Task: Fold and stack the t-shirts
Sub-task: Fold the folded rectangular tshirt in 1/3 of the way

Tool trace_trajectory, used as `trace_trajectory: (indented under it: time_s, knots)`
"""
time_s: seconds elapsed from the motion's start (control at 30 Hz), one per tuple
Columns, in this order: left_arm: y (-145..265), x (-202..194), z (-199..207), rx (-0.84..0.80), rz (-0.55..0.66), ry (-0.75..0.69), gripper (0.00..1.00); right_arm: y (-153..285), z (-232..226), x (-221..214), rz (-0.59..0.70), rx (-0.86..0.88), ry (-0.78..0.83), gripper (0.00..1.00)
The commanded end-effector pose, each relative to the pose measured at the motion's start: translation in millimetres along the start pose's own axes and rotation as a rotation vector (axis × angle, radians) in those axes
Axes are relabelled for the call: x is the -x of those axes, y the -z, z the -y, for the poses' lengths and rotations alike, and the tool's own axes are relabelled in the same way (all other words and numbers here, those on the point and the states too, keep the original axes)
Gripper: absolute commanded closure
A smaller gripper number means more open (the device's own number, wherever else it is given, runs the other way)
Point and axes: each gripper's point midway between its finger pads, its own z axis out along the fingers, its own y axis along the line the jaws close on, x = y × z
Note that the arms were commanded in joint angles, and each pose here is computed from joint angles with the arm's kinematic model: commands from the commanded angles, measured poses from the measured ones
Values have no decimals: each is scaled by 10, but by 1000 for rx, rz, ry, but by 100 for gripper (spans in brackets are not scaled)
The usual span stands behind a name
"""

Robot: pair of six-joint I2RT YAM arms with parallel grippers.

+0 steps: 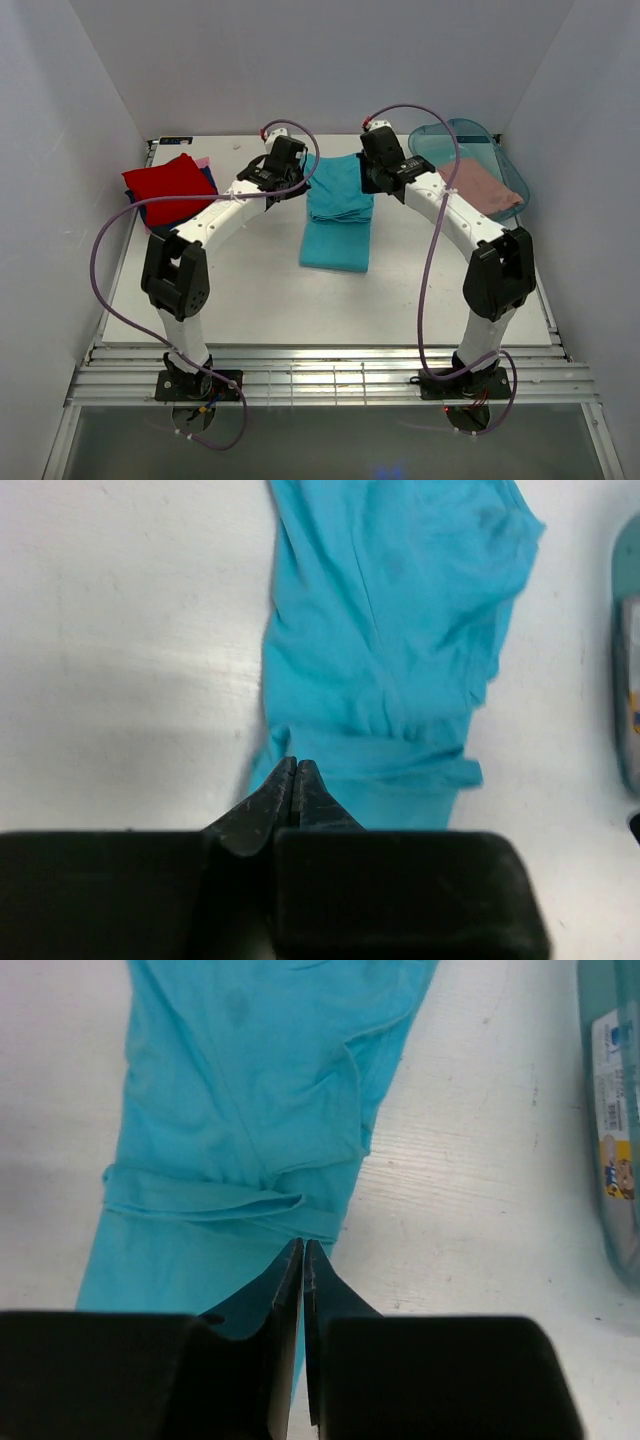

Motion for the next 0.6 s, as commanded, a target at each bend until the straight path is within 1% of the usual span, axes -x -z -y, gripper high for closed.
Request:
trace_trajectory:
  time_s: [0.0,0.07,0.17,0.2,0.3,0.57]
  knots:
    - [263,-405,280,-114,-76,29,100,32,-257,-289,-68,156,-20,92]
    - [221,-724,284,-142,-148,60,100,5,-430,-409,-109,248,-36,92]
    - [163,-1051,260,-125,-213,76,100,-95,-556,-618,-186,299,-51,92]
    - [157,-1123,273,-130,-230,76,100,-123,-627,-706,-222,334,-55,92]
    - [108,-1315,283,-133,-272,73,100,-180,-696,-821,-265,363,-68,92]
    - [-15,-1697,297,-134,-317,53,100,-311,-806,-1042,-334,393,-93,92]
